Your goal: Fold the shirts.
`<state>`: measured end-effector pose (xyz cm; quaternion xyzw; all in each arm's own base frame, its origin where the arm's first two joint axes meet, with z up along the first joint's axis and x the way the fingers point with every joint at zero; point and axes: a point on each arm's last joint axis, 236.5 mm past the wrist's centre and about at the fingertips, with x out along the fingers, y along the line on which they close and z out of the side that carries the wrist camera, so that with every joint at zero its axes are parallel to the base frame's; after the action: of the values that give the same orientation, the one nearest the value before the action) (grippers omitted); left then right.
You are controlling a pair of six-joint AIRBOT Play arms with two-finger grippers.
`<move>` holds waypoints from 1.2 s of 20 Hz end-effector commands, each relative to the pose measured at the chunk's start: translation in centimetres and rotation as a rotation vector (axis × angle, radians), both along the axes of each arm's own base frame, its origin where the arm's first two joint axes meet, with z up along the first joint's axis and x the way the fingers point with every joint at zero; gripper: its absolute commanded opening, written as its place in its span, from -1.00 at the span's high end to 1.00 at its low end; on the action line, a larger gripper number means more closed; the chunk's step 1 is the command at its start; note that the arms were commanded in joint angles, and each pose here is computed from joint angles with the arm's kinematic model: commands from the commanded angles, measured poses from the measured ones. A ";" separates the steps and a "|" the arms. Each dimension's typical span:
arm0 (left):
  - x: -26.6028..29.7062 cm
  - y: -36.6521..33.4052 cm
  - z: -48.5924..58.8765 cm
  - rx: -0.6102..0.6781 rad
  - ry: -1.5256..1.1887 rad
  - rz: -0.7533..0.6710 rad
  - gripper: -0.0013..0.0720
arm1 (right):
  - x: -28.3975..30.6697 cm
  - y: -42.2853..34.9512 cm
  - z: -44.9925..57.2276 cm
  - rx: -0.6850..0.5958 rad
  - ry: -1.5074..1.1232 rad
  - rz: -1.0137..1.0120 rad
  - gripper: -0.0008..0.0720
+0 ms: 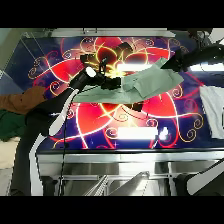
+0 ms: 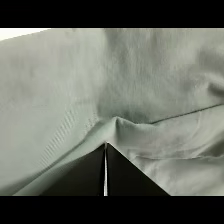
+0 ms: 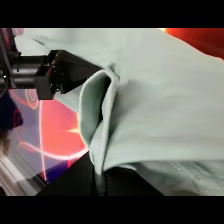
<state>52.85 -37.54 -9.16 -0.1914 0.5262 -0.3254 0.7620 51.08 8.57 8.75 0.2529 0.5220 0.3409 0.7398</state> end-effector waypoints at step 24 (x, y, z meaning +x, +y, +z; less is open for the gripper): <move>-13.6 28.8 29.4 0.046 -0.202 0.129 0.93 | -1.9 45.1 -8.4 0.356 -0.122 -0.128 -0.50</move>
<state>40.81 -9.98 21.39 -0.1837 0.4421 -0.2856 0.8302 48.26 50.76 4.61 0.3381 0.4096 0.4406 0.7237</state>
